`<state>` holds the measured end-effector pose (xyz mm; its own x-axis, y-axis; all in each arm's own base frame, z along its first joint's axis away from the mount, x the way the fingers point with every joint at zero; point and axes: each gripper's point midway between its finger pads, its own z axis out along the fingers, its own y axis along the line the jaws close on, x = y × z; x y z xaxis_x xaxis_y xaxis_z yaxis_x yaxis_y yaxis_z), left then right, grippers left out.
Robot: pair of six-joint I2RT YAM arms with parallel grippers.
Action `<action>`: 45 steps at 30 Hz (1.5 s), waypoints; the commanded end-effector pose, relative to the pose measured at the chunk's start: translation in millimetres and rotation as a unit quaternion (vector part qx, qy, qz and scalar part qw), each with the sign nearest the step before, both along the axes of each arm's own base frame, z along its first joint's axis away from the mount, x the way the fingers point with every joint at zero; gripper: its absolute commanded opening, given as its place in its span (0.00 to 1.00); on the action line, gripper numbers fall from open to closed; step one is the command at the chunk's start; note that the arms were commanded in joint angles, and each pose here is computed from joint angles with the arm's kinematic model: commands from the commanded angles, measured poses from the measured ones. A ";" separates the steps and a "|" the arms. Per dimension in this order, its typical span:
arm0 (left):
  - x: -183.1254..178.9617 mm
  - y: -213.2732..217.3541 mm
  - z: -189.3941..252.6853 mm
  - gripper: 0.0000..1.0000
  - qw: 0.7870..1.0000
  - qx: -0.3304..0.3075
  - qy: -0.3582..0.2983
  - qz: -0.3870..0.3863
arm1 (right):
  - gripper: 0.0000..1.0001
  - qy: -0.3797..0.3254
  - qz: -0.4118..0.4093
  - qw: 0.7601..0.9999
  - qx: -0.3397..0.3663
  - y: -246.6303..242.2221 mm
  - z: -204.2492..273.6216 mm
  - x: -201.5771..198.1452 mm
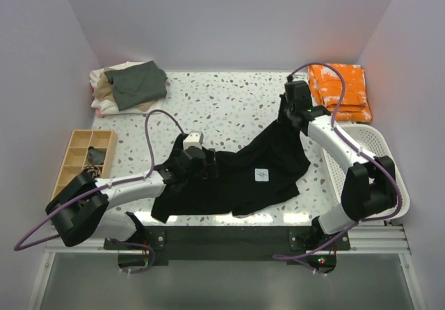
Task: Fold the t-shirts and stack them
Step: Flatten out the tshirt
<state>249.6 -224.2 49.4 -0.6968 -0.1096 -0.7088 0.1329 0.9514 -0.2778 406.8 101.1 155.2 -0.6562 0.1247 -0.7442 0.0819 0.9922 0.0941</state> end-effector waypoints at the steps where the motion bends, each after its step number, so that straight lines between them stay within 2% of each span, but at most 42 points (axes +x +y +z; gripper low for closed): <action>1: 23.7 1.0 14.2 1.00 0.996 -0.026 -0.059 0.059 | 0.00 -0.026 0.001 1.000 0.004 -2.0 11.0 4.3; 7: 29.2 1.2 7.9 0.98 0.996 -0.016 -0.063 0.064 | 0.00 -0.019 -0.002 1.000 0.001 -6.1 4.1 0.8; 10: 29.8 -4.5 2.6 0.75 0.996 -0.022 -0.061 0.056 | 0.00 -0.018 -0.003 1.000 0.001 -7.4 2.7 -1.6; 11: 29.8 -5.9 0.8 0.50 0.996 -0.024 -0.058 0.056 | 0.00 -0.019 -0.004 1.000 0.001 -7.8 2.9 -2.0; 12: 30.6 -7.9 -1.4 0.40 0.997 -0.024 -0.057 0.055 | 0.00 -0.019 -0.004 1.000 0.002 -7.7 3.1 -2.6; 13: 30.6 -8.3 -2.5 0.26 0.997 -0.023 -0.056 0.054 | 0.00 -0.016 -0.005 1.000 0.001 -8.9 0.7 -4.3; 15: 32.4 -9.6 -0.7 0.11 0.997 -0.022 -0.056 0.056 | 0.00 -0.015 -0.005 1.000 0.000 -9.2 0.0 -5.9; 17: 32.8 -9.1 1.8 0.02 0.997 -0.020 -0.058 0.055 | 0.00 -0.012 -0.008 1.000 -0.001 -11.4 -2.4 -7.9; 20: 33.0 -8.2 14.5 0.00 0.996 -0.021 -0.067 0.051 | 0.00 -0.010 -0.008 1.000 -0.002 -12.6 -3.9 -11.2; 23: 32.4 -6.6 46.7 0.00 0.995 -0.025 -0.083 0.043 | 0.00 -0.005 -0.006 1.000 -0.009 -16.2 0.0 -18.8; 26: 28.5 5.1 102.7 0.00 0.992 -0.031 -0.114 0.043 | 0.00 -0.017 -0.001 1.000 -0.008 -20.4 19.5 -33.3; 27: 25.6 12.1 140.1 0.00 0.988 -0.046 -0.137 0.045 | 0.00 -0.023 0.003 1.000 -0.004 -20.0 26.4 -38.7; 28: 23.1 16.6 159.2 0.00 0.986 -0.052 -0.150 0.046 | 0.00 -0.024 0.005 1.000 -0.001 -20.7 32.8 -45.7; 30: 15.3 33.9 215.7 0.00 0.978 -0.069 -0.192 0.051 | 0.00 -0.058 0.020 0.998 0.022 -17.7 62.3 -59.2; 32: 3.1 52.0 250.3 0.00 0.972 -0.075 -0.216 0.053 | 0.00 -0.087 0.039 0.995 0.042 -14.9 92.2 -76.2; 36: -26.9 80.2 335.5 0.00 0.952 -0.130 -0.275 0.041 | 0.00 -0.142 0.075 0.985 0.070 -13.7 150.8 -115.7; 42: -93.2 149.4 421.0 0.00 0.912 -0.215 -0.347 0.044 | 0.00 -0.255 0.045 0.962 0.081 -49.3 252.6 -193.4; 43: -101.8 158.1 428.0 0.00 0.908 -0.224 -0.352 0.044 | 0.00 -0.289 0.039 0.953 0.087 -55.9 280.3 -208.0; 45: -125.0 182.2 442.2 0.00 0.899 -0.244 -0.360 0.046 | 0.00 -0.313 0.030 0.945 0.088 -65.3 301.9 -227.3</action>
